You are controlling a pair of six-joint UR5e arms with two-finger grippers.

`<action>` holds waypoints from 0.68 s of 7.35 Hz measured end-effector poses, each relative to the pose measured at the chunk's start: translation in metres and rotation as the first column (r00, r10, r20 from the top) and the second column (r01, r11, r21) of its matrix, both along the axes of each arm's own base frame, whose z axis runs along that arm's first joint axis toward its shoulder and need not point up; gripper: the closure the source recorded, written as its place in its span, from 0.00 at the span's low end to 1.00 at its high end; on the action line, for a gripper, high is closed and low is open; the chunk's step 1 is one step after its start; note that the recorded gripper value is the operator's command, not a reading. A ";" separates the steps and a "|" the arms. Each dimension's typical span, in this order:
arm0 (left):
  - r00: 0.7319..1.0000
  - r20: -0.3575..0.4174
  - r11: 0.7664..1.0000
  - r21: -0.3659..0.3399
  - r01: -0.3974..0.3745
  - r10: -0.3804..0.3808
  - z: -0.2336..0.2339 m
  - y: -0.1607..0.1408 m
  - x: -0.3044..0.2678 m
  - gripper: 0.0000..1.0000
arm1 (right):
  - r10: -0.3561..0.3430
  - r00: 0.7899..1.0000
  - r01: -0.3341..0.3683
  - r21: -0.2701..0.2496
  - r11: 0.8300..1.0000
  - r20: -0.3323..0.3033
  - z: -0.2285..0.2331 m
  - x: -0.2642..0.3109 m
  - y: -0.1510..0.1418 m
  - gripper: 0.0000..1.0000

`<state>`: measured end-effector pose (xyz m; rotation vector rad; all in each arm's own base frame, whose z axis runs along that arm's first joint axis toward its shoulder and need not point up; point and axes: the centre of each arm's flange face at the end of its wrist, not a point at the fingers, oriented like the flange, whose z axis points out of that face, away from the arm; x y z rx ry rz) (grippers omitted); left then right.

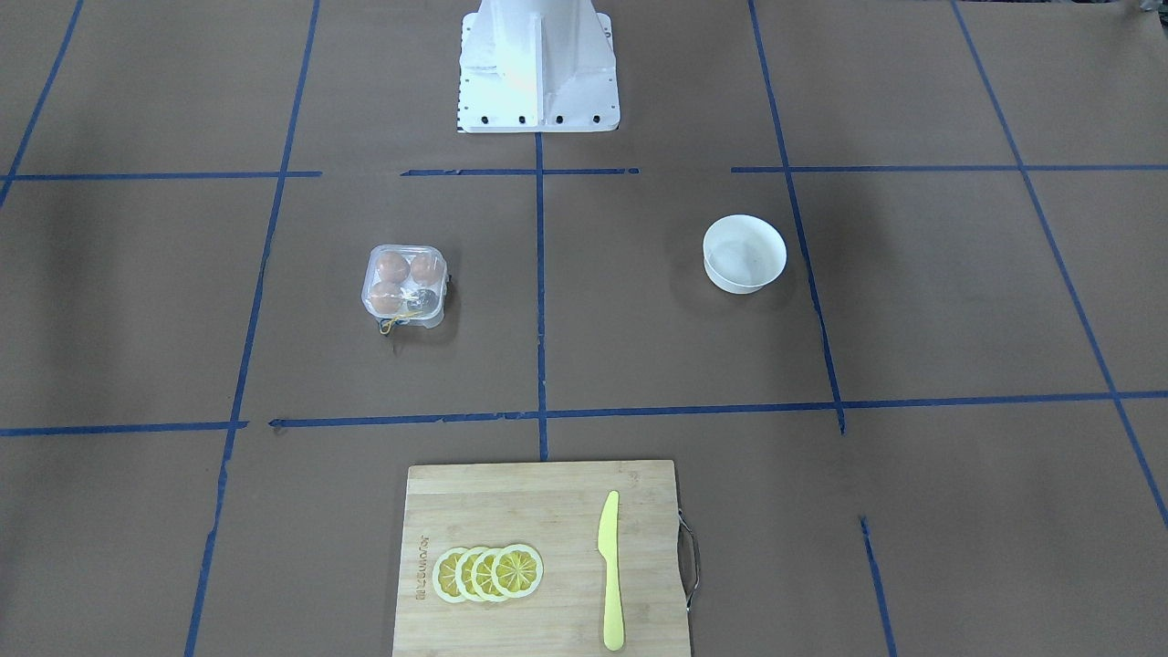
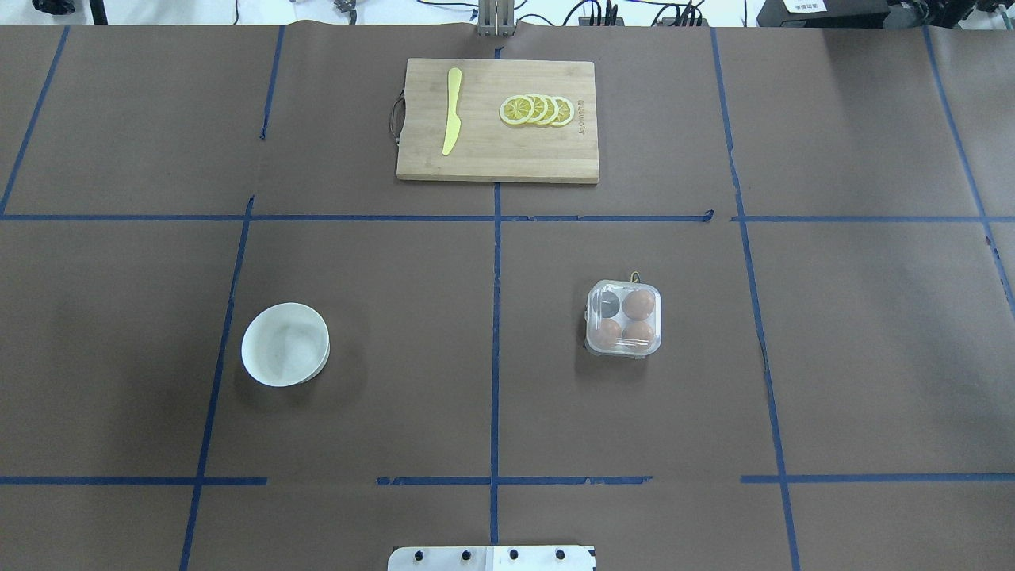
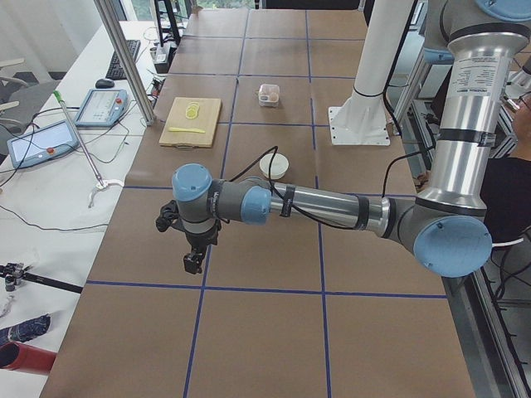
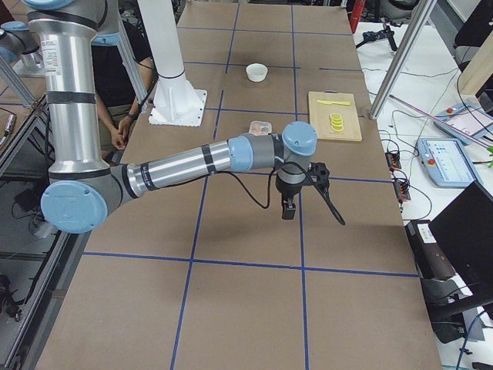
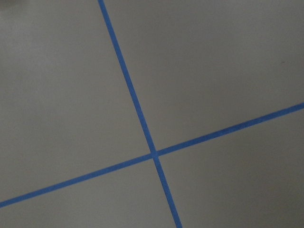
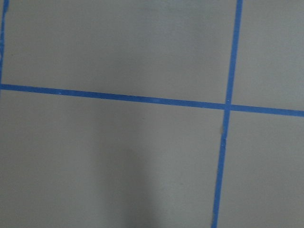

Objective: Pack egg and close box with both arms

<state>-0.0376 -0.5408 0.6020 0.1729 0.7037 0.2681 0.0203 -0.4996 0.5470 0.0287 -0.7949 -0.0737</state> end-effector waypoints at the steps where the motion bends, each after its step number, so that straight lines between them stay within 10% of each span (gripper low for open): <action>1: 1.000 -0.001 1.000 -0.021 0.001 -0.001 0.013 0.008 -0.001 0.00 | 0.007 1.000 -0.007 -0.011 1.000 -0.001 0.016 0.014 0.004 0.00; 5: 1.000 -0.006 0.998 -0.059 0.008 -0.008 0.039 0.031 -0.002 0.00 | 0.048 0.999 -0.048 -0.052 0.997 -0.001 0.048 0.042 0.021 0.00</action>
